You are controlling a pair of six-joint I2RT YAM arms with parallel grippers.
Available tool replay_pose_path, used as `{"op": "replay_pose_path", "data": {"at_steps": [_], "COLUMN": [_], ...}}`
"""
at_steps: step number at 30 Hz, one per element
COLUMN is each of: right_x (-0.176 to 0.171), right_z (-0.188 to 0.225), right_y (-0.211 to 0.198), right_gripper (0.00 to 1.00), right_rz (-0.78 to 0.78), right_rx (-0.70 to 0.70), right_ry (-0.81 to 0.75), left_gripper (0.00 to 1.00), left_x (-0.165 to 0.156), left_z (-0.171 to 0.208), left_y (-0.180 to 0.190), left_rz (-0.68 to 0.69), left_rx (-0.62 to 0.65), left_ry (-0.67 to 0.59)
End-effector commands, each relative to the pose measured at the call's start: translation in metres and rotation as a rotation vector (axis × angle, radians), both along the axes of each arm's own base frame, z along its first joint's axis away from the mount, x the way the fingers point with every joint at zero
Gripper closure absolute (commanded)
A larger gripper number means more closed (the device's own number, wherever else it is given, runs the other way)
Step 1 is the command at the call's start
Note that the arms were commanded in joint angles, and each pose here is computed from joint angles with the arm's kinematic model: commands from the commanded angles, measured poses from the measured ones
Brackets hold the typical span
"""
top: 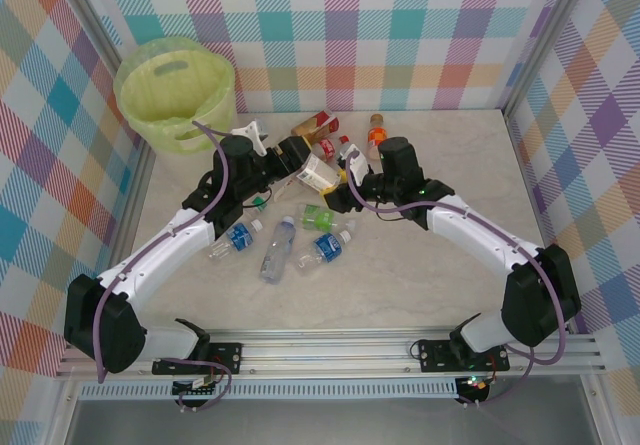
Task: Put the plastic bottles in the bin
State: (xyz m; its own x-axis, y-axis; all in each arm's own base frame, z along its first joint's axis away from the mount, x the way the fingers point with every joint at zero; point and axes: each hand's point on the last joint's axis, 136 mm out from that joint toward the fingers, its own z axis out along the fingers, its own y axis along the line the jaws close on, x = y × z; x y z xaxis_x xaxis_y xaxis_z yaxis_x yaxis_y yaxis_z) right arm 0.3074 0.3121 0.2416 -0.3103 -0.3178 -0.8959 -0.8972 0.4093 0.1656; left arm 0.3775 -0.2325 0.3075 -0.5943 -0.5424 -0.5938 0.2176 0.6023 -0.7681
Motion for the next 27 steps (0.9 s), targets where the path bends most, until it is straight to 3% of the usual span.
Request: {"op": "replay_pose_path", "data": {"at_steps": [1,5,13,14,20,24,27], "right_x": [-0.014,-0.015,-0.009,-0.005,0.027,0.051,0.055], "right_z": [0.035,0.042,0.071,0.074,0.078,0.065,0.061], "right_y": [0.009,-0.002,-0.021,-0.025,-0.051,-0.079,-0.086], "right_gripper": [0.35,0.17,0.05,0.00,0.00,0.00,0.00], "right_rz": [0.083,0.033,-0.106,-0.142,-0.411,-0.654,-0.701], "right_rx": [0.062,0.048,0.081,0.085,0.120,0.067,0.043], "right_ry": [-0.062,-0.107,-0.173,-0.185,-0.180,-0.085,-0.082], "left_gripper": [0.42,0.45,0.48,0.48,0.48,0.49,0.49], "left_x": [0.005,0.006,0.011,0.012,0.022,0.028,0.032], "left_z": [-0.009,-0.009,-0.003,-0.002,0.005,0.030,0.056], "left_y": [0.004,0.006,0.009,0.010,0.019,0.028,0.037], "left_rz": [0.028,0.029,0.028,0.031,0.049,0.047,0.060], "left_rx": [0.039,0.055,0.076,0.079,0.116,0.148,0.204], "left_ry": [-0.010,-0.008,-0.025,-0.024,-0.026,-0.075,-0.125]}}
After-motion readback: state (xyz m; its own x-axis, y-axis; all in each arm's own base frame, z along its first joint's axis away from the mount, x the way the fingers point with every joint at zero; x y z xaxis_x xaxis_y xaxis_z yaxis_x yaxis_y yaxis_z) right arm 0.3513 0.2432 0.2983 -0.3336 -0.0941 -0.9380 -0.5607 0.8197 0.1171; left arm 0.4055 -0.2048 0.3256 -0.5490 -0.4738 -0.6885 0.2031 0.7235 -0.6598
